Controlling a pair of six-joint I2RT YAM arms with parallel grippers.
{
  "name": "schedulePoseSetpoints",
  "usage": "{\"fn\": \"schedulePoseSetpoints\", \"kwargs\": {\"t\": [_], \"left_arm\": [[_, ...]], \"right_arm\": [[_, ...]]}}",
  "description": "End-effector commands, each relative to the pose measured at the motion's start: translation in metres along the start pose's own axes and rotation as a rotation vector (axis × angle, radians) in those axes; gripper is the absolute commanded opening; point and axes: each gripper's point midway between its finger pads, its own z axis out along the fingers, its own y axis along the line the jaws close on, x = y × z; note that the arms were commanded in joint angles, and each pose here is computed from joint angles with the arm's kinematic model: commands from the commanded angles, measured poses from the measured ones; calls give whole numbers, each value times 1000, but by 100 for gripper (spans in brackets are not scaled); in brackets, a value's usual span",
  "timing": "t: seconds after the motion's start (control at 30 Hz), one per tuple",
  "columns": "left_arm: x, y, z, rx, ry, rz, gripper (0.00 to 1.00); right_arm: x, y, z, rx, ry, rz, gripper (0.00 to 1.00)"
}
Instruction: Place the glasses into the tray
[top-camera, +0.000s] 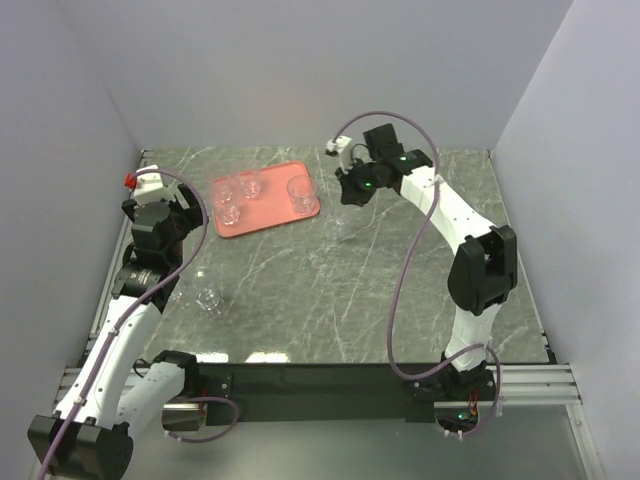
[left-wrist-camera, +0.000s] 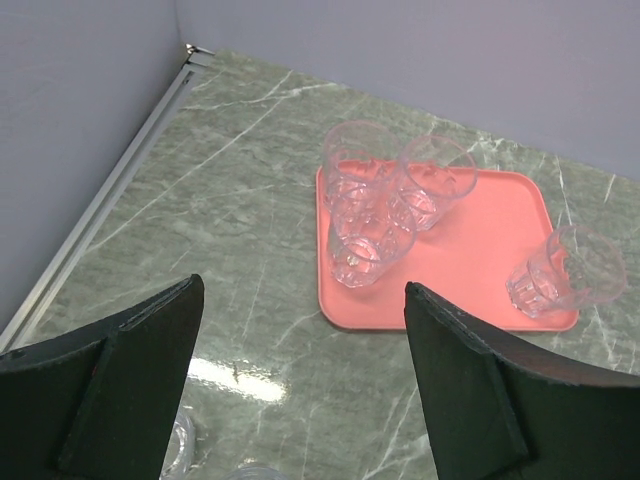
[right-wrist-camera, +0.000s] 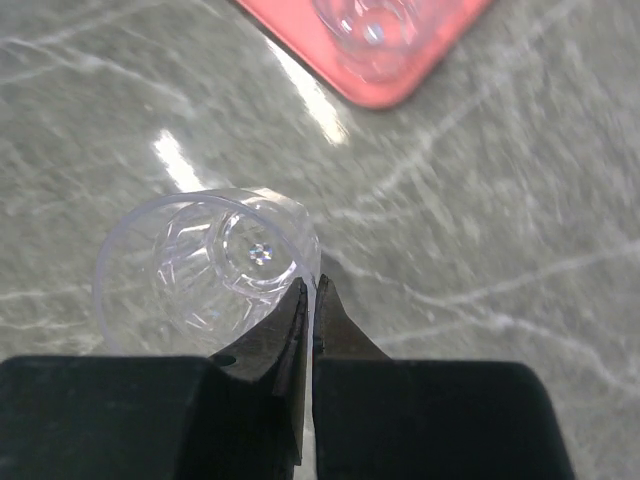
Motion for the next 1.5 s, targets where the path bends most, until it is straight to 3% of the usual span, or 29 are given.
{"fn": "schedulePoseSetpoints", "kwargs": {"t": [0.0, 0.23, 0.6, 0.97, 1.47], "left_arm": [[-17, 6, -3, -27, -70, -19, 87], [-24, 17, -9, -73, -109, -26, 87], [-24, 18, -9, -79, -114, -23, 86], [-23, 17, -8, -73, -112, -22, 86], [-22, 15, -8, -63, -108, -24, 86]], "right_arm": [[-49, 17, 3, 6, -76, -72, 0], [-100, 52, 56, 13, -119, -26, 0], [-161, 40, 120, 213, -277, 116, 0], [-161, 24, 149, 307, -316, 138, 2], [-141, 23, 177, 328, -266, 95, 18]]}}
